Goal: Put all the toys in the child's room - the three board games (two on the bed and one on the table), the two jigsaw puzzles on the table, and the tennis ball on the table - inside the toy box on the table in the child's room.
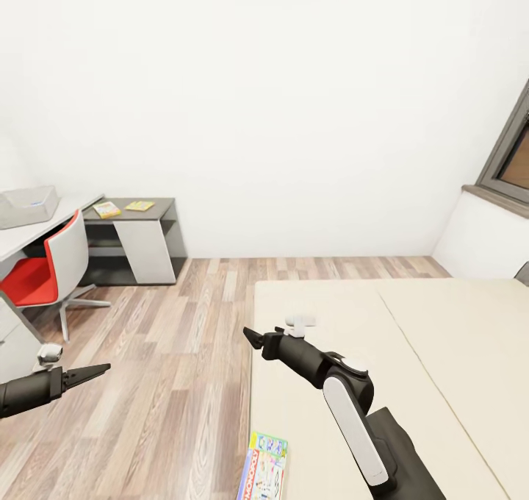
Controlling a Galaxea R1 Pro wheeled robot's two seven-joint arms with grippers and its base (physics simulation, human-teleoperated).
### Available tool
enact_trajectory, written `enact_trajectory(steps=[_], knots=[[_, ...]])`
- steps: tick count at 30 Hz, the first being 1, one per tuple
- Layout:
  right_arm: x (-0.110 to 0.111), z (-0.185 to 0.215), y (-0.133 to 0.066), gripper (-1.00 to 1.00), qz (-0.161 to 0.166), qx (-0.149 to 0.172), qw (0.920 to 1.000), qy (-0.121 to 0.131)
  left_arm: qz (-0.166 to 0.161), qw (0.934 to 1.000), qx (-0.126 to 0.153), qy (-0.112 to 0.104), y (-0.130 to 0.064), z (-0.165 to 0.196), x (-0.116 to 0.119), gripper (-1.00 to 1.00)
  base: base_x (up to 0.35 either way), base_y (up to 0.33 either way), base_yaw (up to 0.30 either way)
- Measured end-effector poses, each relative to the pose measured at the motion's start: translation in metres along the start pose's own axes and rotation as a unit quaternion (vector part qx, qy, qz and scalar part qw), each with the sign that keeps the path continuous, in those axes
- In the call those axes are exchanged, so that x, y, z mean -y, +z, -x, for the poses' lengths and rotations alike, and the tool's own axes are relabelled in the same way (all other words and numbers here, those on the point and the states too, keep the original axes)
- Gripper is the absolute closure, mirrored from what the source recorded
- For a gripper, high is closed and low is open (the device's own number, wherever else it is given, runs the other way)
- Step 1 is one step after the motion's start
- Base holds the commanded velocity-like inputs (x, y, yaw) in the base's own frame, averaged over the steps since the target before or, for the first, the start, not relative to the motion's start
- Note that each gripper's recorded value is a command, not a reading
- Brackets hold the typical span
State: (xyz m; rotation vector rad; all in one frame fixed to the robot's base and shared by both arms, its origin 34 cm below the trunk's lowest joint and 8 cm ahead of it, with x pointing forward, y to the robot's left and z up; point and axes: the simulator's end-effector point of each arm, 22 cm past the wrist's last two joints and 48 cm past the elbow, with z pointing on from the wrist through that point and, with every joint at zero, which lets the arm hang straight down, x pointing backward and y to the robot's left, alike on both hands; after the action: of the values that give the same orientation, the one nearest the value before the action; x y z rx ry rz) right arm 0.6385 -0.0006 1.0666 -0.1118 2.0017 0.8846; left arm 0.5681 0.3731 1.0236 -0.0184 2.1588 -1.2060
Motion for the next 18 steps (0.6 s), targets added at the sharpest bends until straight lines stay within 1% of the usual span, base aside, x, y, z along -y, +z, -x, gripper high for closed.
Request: enact_trajectory(steps=[18], knots=[[-0.009,0.011,-0.007,-1.00,0.004,0.011,0.9999,-0.009,-0.005,0.9999,0.009,0.011,-0.005,0.007,0.011,-1.00,0.000,0.000,0.007]])
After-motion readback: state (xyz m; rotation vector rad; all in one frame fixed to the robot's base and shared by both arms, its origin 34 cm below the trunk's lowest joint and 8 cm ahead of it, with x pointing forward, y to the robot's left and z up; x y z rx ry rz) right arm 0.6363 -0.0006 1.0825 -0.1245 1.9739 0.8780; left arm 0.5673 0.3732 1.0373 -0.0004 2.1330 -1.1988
